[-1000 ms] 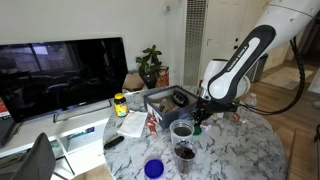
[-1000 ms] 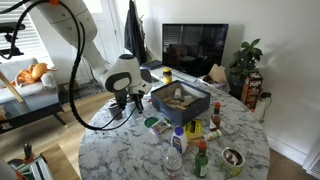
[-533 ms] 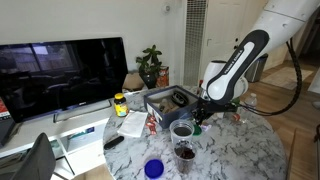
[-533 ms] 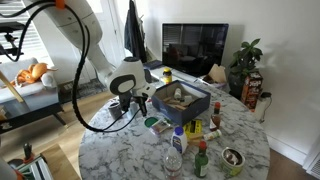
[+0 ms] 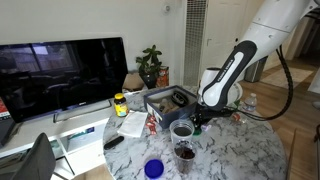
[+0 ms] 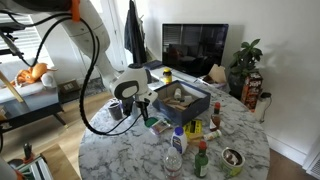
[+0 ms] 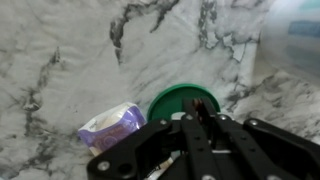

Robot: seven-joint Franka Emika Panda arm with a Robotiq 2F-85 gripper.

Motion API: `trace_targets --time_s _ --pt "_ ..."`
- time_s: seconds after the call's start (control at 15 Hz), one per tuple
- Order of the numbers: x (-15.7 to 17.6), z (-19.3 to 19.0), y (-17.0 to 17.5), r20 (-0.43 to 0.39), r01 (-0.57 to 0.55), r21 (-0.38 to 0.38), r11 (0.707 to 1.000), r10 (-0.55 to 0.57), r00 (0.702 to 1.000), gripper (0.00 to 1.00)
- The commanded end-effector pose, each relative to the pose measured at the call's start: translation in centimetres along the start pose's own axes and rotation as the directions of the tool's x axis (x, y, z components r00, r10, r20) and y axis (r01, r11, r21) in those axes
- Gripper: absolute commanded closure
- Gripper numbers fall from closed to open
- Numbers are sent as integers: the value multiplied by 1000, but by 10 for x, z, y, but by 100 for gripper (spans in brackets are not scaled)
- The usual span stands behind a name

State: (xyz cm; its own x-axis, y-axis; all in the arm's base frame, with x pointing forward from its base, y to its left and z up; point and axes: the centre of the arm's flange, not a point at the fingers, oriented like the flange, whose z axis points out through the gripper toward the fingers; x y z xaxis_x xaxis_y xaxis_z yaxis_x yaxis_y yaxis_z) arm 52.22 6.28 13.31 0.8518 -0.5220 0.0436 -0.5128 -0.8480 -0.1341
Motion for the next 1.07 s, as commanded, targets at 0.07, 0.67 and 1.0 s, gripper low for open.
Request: trace_targets --time_s 0.07,0.67,1.0 --pt "10 25 -5 -7 -38 17 999 38 999 97" --pt "12 52 2 49 -58 -48 997 61 997 97" --pt "0 44 5 125 -10 -98 995 22 992 97"
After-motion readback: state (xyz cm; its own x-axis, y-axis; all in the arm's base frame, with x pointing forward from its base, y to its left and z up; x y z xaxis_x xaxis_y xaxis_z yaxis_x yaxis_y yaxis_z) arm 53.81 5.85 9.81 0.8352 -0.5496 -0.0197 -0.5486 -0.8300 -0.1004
